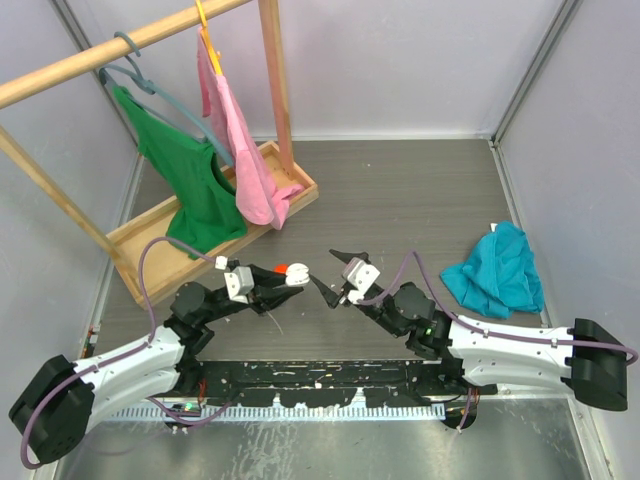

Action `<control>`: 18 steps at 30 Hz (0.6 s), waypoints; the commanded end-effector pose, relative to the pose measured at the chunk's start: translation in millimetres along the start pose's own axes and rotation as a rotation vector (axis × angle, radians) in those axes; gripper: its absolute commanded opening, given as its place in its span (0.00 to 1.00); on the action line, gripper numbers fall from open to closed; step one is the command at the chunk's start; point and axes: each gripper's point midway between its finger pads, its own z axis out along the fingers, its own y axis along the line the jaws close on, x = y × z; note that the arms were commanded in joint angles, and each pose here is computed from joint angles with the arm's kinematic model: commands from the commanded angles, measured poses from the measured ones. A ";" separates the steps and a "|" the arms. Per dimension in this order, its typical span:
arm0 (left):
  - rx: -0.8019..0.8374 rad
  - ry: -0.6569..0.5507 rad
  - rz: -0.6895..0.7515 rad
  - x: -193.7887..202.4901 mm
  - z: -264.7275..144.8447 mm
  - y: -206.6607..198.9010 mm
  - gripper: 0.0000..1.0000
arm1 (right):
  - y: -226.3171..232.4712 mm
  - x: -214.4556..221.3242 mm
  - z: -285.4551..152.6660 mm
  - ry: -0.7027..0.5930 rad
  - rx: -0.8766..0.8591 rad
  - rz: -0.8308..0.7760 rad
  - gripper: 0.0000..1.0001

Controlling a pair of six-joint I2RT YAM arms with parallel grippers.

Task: Insert the wireless bluetooth earbuds into the charging case
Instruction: Place the earbud in the charging case, then pick up the earbud from the center of the board.

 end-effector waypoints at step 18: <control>-0.088 -0.010 0.035 -8.9 1.2 16.8 0.00 | -60.7 66.8 -14.7 0.545 0.299 0.248 0.73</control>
